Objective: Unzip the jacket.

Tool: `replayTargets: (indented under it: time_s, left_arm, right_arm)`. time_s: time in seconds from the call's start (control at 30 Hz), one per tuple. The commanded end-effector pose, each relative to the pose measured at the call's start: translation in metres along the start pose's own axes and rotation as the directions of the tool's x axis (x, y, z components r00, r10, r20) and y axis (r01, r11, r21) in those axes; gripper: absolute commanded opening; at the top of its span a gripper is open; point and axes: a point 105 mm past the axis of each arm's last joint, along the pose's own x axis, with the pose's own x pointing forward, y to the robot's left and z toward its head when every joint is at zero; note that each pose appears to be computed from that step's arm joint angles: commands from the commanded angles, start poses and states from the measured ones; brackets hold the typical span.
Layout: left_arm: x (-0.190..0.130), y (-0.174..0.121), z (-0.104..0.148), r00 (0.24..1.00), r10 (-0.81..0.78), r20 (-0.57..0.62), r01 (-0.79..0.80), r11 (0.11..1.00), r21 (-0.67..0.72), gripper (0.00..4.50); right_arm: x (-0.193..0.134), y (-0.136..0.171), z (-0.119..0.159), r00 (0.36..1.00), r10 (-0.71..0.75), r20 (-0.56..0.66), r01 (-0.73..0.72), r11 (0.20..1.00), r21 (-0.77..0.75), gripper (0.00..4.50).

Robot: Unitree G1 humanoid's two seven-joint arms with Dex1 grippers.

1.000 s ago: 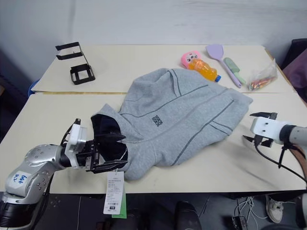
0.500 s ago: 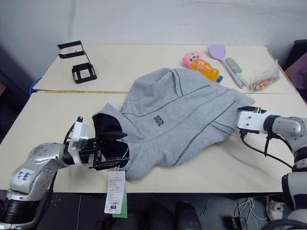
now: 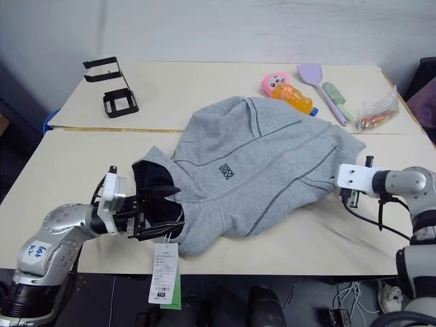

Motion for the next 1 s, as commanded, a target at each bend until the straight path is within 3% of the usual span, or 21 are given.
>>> replayTargets:
  time_s: [0.03, 0.27, 0.4, 0.5, 0.7, 0.87, 1.0]
  left_arm:
    - [-0.001, 0.001, 0.000, 1.000, -0.003, 0.008, 0.003, 1.000, 0.021, 4.50]
    - [-0.003, 0.001, -0.003, 1.000, -0.007, 0.003, 0.007, 1.000, 0.016, 4.50]
    - [-0.008, 0.002, -0.005, 1.000, 0.002, -0.007, -0.002, 1.000, 0.011, 4.50]
    - [-0.012, 0.003, -0.005, 1.000, 0.007, -0.020, -0.007, 1.000, 0.009, 4.50]
    - [-0.025, 0.006, -0.008, 0.998, 0.018, -0.065, -0.019, 1.000, -0.015, 4.50]
    - [-0.041, 0.011, -0.015, 0.993, 0.030, -0.113, -0.035, 0.998, -0.046, 4.50]
    - [-0.048, 0.016, -0.018, 0.991, 0.043, -0.130, -0.050, 0.998, -0.046, 4.50]
  right_arm:
    - [-0.025, 0.000, -0.008, 1.000, 0.021, -0.013, -0.021, 1.000, 0.012, 0.05]
    - [-0.055, 0.043, 0.016, 0.963, 0.256, 0.085, -0.261, 0.964, 0.057, 0.05]
    - [-0.078, 0.099, 0.054, 0.885, 0.439, 0.156, -0.463, 0.869, 0.175, 0.05]
    - [-0.090, 0.128, 0.077, 0.843, 0.503, 0.191, -0.537, 0.810, 0.237, 0.05]
    - [-0.112, 0.161, 0.091, 0.836, 0.526, 0.158, -0.549, 0.790, 0.274, 0.05]
    - [-0.134, 0.193, 0.090, 0.792, 0.594, 0.142, -0.606, 0.736, 0.301, 0.05]
    - [-0.137, 0.215, 0.093, 0.780, 0.593, 0.201, -0.624, 0.711, 0.324, 0.05]
